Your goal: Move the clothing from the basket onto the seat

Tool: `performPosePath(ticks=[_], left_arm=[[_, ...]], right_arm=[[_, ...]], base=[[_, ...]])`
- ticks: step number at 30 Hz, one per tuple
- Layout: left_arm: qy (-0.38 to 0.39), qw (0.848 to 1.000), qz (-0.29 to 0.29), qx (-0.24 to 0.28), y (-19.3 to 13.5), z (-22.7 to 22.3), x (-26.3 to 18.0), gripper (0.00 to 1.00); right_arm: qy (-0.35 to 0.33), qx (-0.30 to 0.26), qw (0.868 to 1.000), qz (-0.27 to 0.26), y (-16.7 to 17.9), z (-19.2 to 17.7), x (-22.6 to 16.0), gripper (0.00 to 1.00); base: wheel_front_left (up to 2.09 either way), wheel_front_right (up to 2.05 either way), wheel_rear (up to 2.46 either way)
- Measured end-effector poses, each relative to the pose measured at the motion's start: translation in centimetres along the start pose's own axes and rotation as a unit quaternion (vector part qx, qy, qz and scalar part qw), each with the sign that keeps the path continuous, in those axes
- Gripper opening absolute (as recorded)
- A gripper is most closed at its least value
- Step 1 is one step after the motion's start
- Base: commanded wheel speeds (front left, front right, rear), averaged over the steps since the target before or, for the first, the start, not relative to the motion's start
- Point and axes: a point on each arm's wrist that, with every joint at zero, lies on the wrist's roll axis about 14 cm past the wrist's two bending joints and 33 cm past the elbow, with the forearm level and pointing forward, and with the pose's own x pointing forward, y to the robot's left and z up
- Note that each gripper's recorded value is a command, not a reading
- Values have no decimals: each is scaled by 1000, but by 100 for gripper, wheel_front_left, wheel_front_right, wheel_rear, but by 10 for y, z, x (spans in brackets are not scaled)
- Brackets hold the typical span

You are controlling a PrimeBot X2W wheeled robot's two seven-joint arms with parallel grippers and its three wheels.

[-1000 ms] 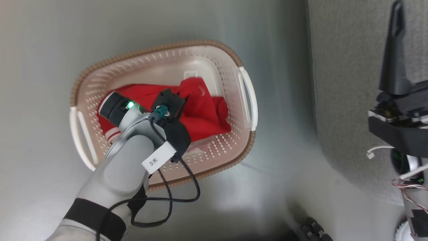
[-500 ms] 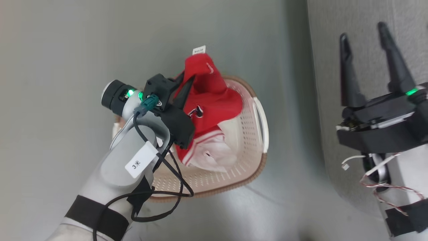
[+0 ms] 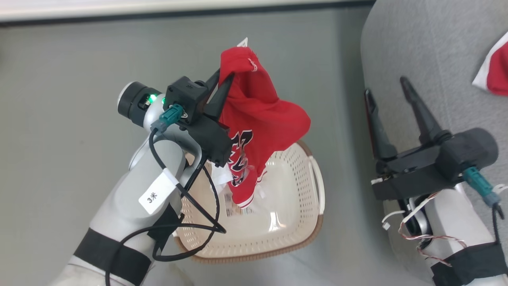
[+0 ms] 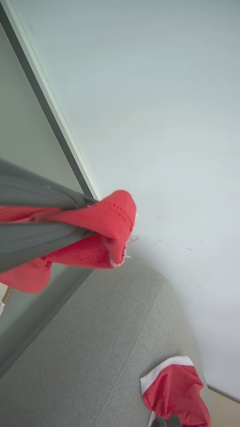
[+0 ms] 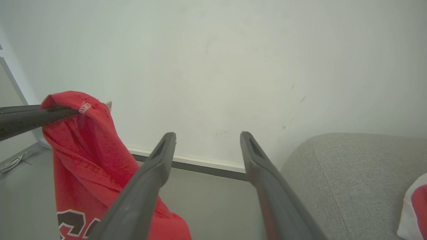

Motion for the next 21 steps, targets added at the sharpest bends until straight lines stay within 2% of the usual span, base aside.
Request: performPosePath(ticks=[12,21], left_arm=[[-127,990,-15,63,-24,127,-19,0],[-165,982,-12,90,-40,178,-48,0]], right_arm=[[4,-18,999,38,25,26,-28,100],[6,-28,996,80,57,40,-49,100]], base=[[0,0,0],[0,0,0]])
